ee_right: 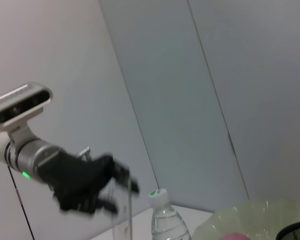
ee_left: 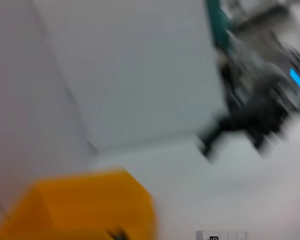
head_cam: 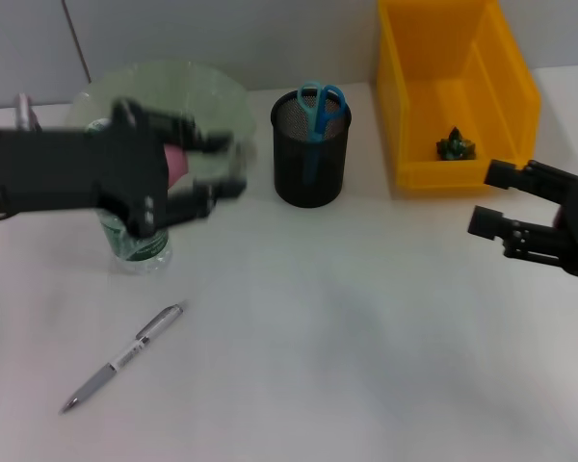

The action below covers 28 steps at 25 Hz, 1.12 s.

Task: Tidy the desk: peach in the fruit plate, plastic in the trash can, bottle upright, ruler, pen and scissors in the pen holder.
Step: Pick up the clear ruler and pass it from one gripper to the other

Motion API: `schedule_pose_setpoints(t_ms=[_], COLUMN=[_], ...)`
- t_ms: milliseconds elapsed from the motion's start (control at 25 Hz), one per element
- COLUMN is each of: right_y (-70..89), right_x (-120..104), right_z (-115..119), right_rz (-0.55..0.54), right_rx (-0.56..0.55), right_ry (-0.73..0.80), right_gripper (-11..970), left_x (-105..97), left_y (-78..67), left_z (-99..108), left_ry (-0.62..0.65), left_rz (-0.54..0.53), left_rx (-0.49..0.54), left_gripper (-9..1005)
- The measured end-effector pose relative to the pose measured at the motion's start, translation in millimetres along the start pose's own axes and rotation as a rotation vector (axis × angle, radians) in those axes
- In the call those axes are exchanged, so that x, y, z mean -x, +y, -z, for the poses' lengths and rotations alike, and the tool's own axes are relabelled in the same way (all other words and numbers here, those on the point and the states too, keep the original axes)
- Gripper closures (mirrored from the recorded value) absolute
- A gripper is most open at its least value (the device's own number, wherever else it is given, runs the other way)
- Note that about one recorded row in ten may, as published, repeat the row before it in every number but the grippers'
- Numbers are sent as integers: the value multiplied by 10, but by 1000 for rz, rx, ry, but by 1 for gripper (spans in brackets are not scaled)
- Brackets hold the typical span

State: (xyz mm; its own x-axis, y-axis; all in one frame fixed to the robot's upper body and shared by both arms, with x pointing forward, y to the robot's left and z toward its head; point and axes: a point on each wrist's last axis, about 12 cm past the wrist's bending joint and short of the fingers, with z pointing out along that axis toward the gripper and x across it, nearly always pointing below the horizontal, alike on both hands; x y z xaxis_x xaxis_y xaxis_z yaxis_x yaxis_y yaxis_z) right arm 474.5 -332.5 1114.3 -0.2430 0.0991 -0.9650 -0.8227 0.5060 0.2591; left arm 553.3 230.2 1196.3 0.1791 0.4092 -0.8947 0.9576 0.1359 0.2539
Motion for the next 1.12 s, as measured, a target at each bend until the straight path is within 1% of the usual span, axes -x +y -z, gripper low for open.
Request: schedule_pose_setpoints(t_ms=[40, 160, 280, 400, 520, 640, 720, 840, 1000, 1120], right_y=[21, 101, 210, 313, 380, 412, 426, 450, 484, 510], right_x=[-13, -95, -250, -445, -623, -721, -761, -805, -838, -841], right_z=[23, 73, 74, 10, -140, -314, -424, -585, -826, -990], right_rz=[12, 61, 127, 206, 244, 289, 312, 343, 406, 425], right_rx=[7, 39, 60, 36, 0, -22, -39, -81, -185, -247], right_ry=[-9, -65, -179, -291, -345, -360, -367, -381, -401, -403], right_gripper=[122, 122, 122, 122, 122, 122, 122, 122, 122, 122], left_x=[-11, -36, -64, -81, -81, -81, -81, -101, -154, -200], left_y=[-14, -26, -53, -88, -131, -127, -109, -135, -182, -216], left_z=[53, 101, 98, 19, -128, -256, -338, -447, -573, -637], left_ry=[-88, -208, -315, -363, -392, -392, -391, -414, -432, -442], left_rz=[32, 71, 97, 110, 111, 114, 123, 128, 131, 135], left_rx=[65, 135, 168, 177, 197, 240, 276, 309, 346, 371], left_gripper=[596, 593, 590, 588, 585, 582, 580, 577, 573, 571])
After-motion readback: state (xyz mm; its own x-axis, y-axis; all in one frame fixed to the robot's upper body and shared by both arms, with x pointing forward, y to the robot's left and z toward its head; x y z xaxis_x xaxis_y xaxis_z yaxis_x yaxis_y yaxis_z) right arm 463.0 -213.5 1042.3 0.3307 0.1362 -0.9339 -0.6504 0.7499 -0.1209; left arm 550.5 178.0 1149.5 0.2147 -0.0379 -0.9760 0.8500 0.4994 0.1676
